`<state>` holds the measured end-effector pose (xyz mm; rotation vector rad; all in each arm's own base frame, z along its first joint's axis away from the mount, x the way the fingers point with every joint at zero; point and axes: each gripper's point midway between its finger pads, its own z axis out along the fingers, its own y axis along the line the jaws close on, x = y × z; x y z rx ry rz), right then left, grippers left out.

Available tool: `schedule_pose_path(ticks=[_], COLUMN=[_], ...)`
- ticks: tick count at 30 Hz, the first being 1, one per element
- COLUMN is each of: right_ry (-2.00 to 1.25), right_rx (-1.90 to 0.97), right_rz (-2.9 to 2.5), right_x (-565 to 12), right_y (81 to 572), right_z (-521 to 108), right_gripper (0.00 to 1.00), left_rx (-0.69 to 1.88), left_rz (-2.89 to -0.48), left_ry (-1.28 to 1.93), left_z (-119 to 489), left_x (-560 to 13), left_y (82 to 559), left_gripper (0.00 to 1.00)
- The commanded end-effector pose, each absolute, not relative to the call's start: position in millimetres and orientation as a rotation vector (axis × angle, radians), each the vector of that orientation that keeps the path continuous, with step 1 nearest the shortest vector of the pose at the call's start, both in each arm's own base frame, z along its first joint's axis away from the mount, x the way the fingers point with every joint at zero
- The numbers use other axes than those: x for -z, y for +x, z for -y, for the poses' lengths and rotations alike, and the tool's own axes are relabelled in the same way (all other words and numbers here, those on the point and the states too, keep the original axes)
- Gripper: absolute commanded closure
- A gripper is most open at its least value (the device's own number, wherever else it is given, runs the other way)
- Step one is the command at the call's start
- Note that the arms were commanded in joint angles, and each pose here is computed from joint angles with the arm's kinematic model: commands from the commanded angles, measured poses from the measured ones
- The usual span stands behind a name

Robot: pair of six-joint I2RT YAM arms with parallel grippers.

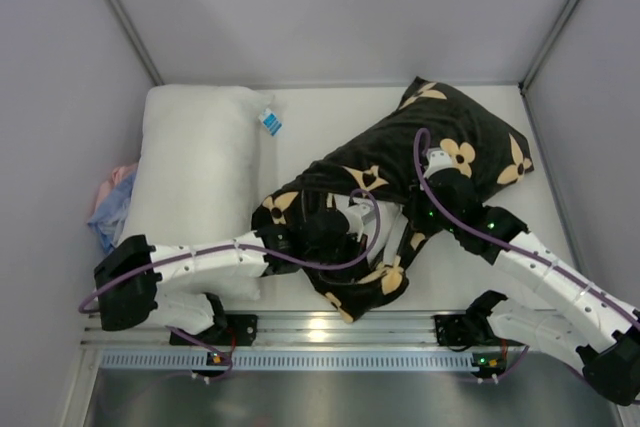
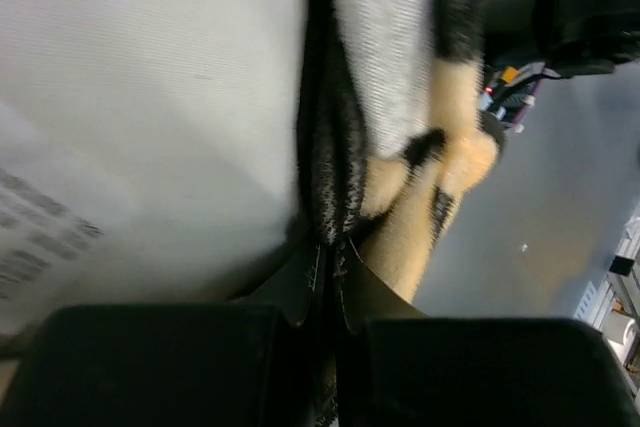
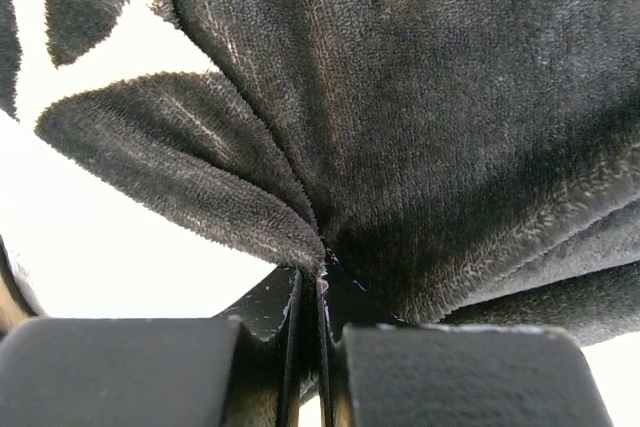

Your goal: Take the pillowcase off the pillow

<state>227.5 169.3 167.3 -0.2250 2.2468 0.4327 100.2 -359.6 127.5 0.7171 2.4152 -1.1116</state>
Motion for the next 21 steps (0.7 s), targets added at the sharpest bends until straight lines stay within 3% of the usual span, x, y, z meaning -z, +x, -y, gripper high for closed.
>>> schedule_pose_path(ticks=[1, 5, 9, 17, 21], right_ry=[-0.252, -0.248, -0.23, -0.223, -0.234], right_rx=[-0.415, -0.419, -0.425, -0.372, -0.373], right_rz=[-2.255, -2.263, -2.262, -2.283, -2.287], right_x=[-172.1, -170.0, -169.2, -156.7, -156.8], right_y=[225.8, 225.8, 225.7, 225.6, 226.1], right_z=[-169.8, -171.4, -171.3, -163.5, -165.0], right_gripper=[1.0, 1.0, 1.0, 1.0, 1.0], left_rx=[1.32, 1.445, 1.403, 1.229, 1.286], left_rz=[-2.3, -2.267, -2.395, -2.596, -2.6], left_ry=[0.812, 0.841, 0.802, 0.437, 0.342], left_z=[379.3, 391.3, 395.7, 362.5, 354.7], left_x=[-154.1, -149.7, -94.7, 7.1, 21.2], left_y=[58.1, 25.7, 4.7, 13.4, 12.0], left_gripper=[1.0, 1.0, 1.0, 1.0, 1.0])
